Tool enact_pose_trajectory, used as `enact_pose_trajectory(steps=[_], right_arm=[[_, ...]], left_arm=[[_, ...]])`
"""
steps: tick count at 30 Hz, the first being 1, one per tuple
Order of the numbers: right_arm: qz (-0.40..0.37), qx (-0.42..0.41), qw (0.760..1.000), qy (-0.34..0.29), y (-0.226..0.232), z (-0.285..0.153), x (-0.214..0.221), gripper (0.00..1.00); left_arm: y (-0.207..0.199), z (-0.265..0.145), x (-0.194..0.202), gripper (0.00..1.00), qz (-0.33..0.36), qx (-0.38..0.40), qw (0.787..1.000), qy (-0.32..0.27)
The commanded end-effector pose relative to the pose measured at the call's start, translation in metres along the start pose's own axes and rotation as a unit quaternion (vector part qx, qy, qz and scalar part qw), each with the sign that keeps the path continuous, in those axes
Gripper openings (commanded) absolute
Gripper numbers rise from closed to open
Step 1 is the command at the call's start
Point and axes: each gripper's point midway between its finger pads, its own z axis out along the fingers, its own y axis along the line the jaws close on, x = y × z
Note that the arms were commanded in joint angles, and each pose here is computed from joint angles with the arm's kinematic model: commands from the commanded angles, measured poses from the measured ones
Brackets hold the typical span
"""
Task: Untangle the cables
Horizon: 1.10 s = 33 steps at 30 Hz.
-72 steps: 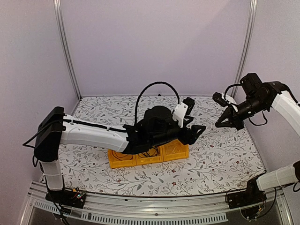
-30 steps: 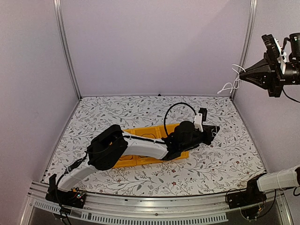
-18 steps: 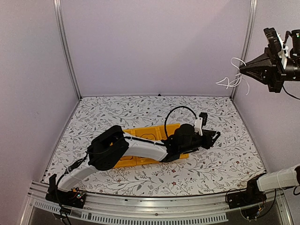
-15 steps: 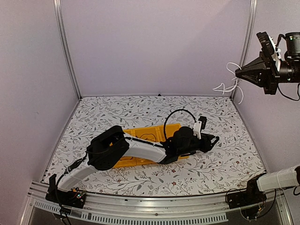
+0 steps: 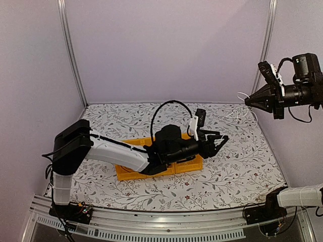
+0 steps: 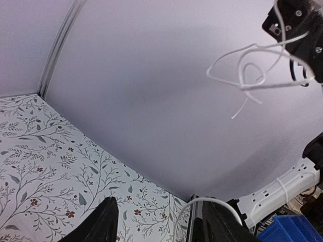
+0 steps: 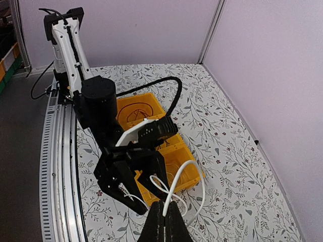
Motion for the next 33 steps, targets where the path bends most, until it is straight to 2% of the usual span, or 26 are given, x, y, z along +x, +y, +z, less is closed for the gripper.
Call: enact_pose_trajectory(steps=[1, 8, 14, 25, 33], right_arm=[[0.001, -0.001, 1.0, 0.018, 0.001, 0.008, 0.018, 0.0], [0.053, -0.071, 0.995, 0.04, 0.022, 0.027, 0.053, 0.0], [0.091, -0.122, 0.988, 0.037, 0.033, 0.038, 0.063, 0.0], [0.124, -0.17, 0.976, 0.063, 0.051, 0.054, 0.079, 0.0], [0.12, -0.189, 0.974, 0.033, 0.058, 0.044, 0.058, 0.0]], left_arm=[[-0.02, -0.031, -0.016, 0.59, 0.033, 0.006, 0.999, -0.026], [-0.034, -0.055, -0.059, 0.6, 0.113, -0.035, 0.99, -0.079], [-0.034, -0.042, -0.067, 0.6, 0.17, -0.069, 0.981, -0.069], [-0.035, -0.011, -0.066, 0.58, 0.175, -0.064, 0.979, -0.077], [-0.029, 0.008, -0.052, 0.51, 0.176, -0.058, 0.98, -0.071]])
